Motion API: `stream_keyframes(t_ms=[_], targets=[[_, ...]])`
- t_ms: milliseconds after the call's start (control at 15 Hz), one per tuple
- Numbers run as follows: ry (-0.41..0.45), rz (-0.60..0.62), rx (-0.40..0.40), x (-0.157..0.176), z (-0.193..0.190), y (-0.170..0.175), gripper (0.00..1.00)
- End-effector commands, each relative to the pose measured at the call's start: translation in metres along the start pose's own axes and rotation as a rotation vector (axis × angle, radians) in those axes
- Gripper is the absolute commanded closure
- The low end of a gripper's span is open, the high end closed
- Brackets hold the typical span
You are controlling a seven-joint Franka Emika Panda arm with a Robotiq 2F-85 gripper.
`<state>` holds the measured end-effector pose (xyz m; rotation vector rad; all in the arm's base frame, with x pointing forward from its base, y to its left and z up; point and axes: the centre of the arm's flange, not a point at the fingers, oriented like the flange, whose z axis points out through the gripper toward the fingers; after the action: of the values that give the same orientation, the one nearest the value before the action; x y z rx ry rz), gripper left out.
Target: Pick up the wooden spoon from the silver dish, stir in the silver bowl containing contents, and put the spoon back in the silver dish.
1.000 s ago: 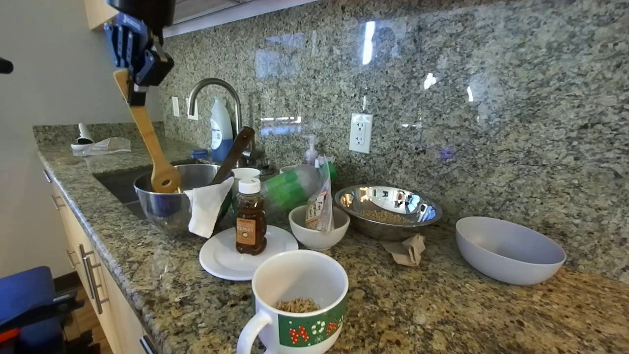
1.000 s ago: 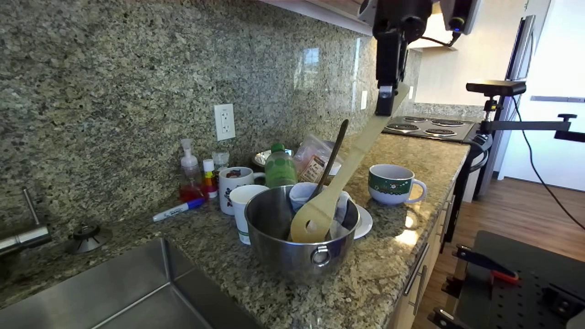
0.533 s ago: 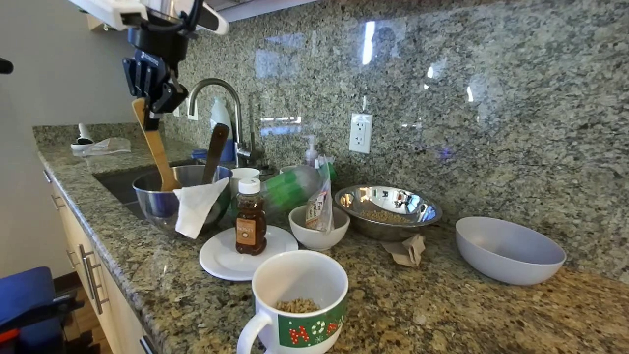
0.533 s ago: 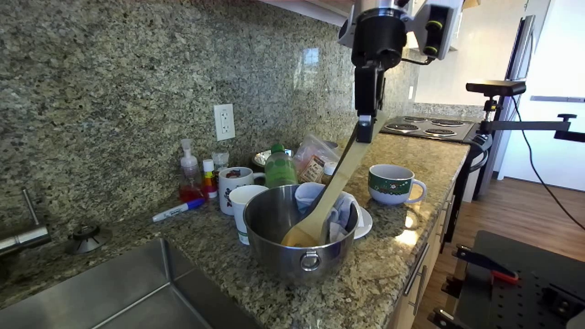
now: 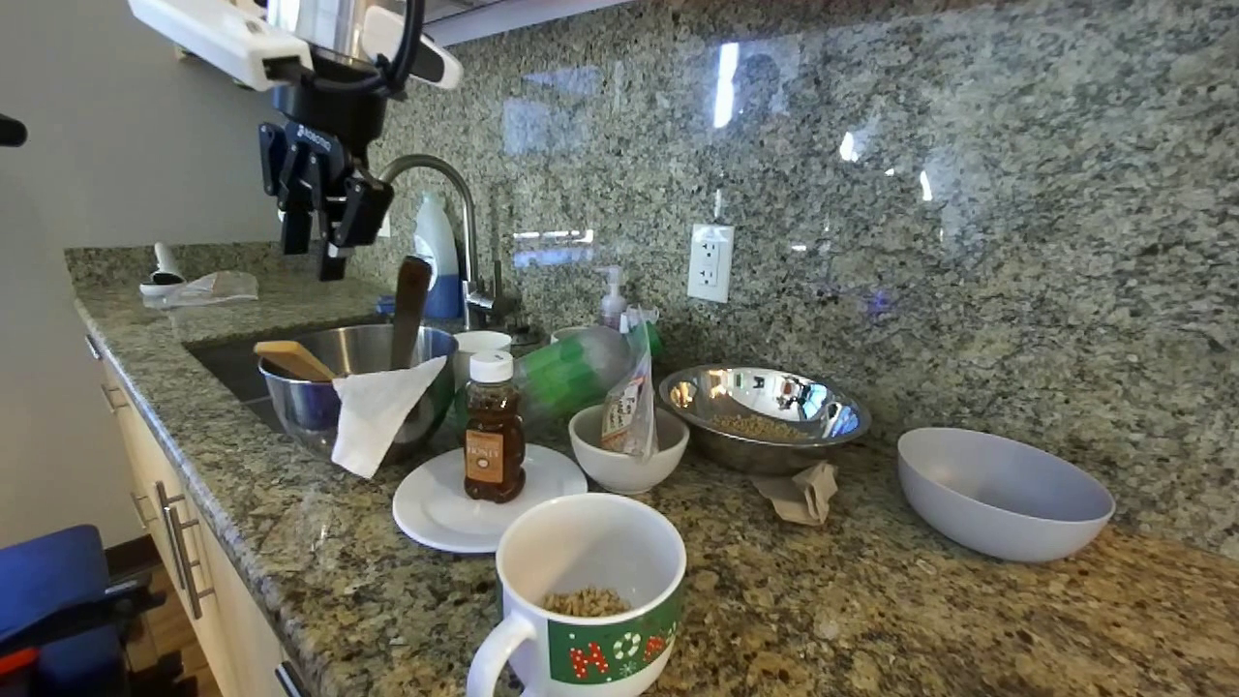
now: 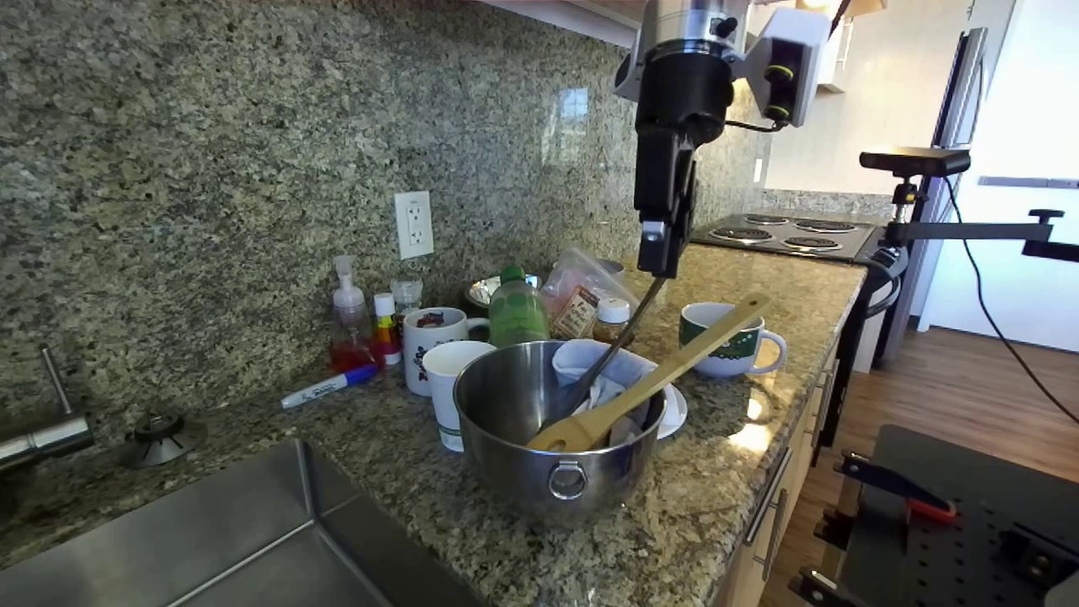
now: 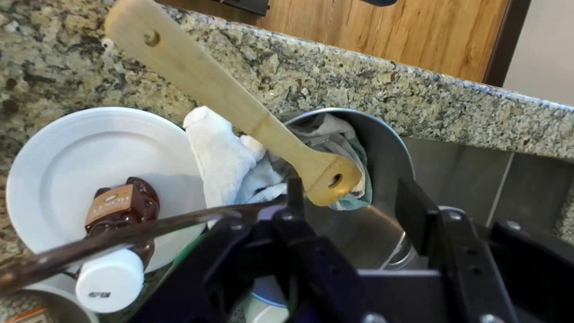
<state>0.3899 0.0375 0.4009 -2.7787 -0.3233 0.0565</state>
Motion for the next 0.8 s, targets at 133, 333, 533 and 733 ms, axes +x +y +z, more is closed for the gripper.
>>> stream_keyframes(t_ms=[133,333,533,733], targets=[[0.027,-0.004,-0.010,0.010,0.002,0.002,0.00],[0.050,0.003,-0.025,0.012,-0.013,0.003,0.00],[0.081,0.027,-0.028,0.016,-0.039,0.008,0.00],[0.098,0.096,-0.108,0.017,-0.070,0.021,0.00]])
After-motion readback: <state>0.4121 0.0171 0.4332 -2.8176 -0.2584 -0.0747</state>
